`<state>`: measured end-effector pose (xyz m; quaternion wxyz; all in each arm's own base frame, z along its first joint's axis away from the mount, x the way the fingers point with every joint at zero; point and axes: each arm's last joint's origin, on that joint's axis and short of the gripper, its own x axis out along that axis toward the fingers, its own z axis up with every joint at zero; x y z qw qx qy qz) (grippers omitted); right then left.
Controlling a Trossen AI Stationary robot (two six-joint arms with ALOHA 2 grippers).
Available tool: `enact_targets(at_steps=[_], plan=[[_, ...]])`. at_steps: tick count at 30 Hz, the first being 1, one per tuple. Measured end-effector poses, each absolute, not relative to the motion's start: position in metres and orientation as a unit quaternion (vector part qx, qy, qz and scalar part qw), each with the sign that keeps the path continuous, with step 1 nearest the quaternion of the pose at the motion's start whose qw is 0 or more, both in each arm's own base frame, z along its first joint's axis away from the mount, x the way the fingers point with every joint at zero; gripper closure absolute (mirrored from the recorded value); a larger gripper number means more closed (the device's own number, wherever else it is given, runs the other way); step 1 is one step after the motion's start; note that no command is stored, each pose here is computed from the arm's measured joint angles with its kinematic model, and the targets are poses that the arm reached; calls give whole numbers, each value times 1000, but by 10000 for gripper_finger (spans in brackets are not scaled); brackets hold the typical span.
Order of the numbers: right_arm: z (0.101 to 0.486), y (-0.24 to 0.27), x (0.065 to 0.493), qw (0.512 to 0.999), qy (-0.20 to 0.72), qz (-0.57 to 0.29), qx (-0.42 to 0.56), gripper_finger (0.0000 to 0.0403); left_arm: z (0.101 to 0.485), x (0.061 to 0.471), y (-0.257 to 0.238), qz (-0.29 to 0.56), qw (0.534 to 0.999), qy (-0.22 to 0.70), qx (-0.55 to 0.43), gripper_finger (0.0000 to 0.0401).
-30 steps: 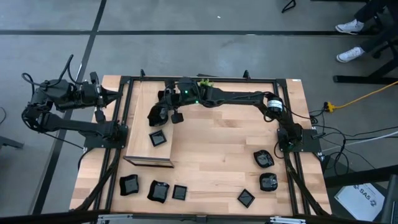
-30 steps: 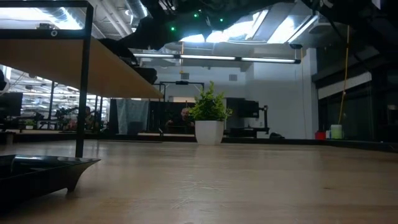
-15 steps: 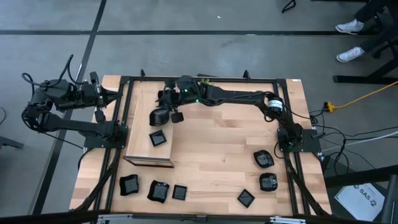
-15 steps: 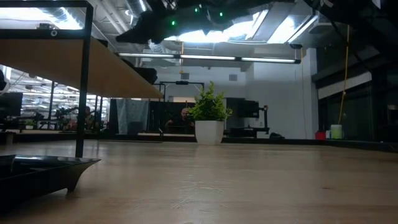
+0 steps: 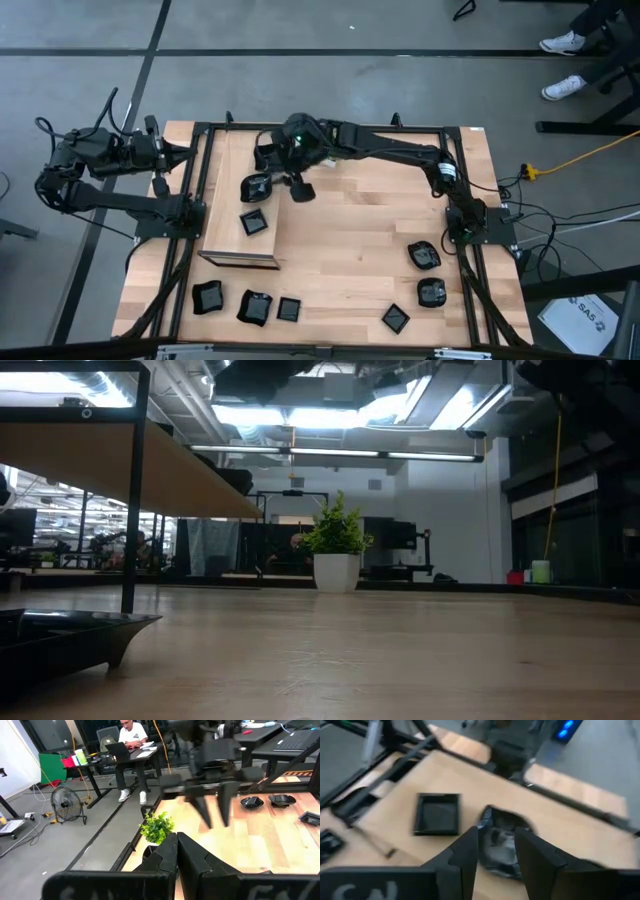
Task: Pick & Place Mini shaped plates
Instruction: Stack the black leaf shape bowl on top of the black leaf shape bowl on the shelf
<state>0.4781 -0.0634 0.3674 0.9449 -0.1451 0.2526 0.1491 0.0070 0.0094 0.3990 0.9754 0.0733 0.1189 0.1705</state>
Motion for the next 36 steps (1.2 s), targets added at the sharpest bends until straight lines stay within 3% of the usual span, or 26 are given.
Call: enact_targets(at_steps=[16,20,36], plan=[[352,-15,438,863,455,216,-35,274,399,7,9,170,975,119,73,397],[348,-2,432,840,480,254,-13,274,399,7,9,170,975,119,73,397],[343,53,419,799,541,262,-27,274,399,7,9,171,975,119,73,397]])
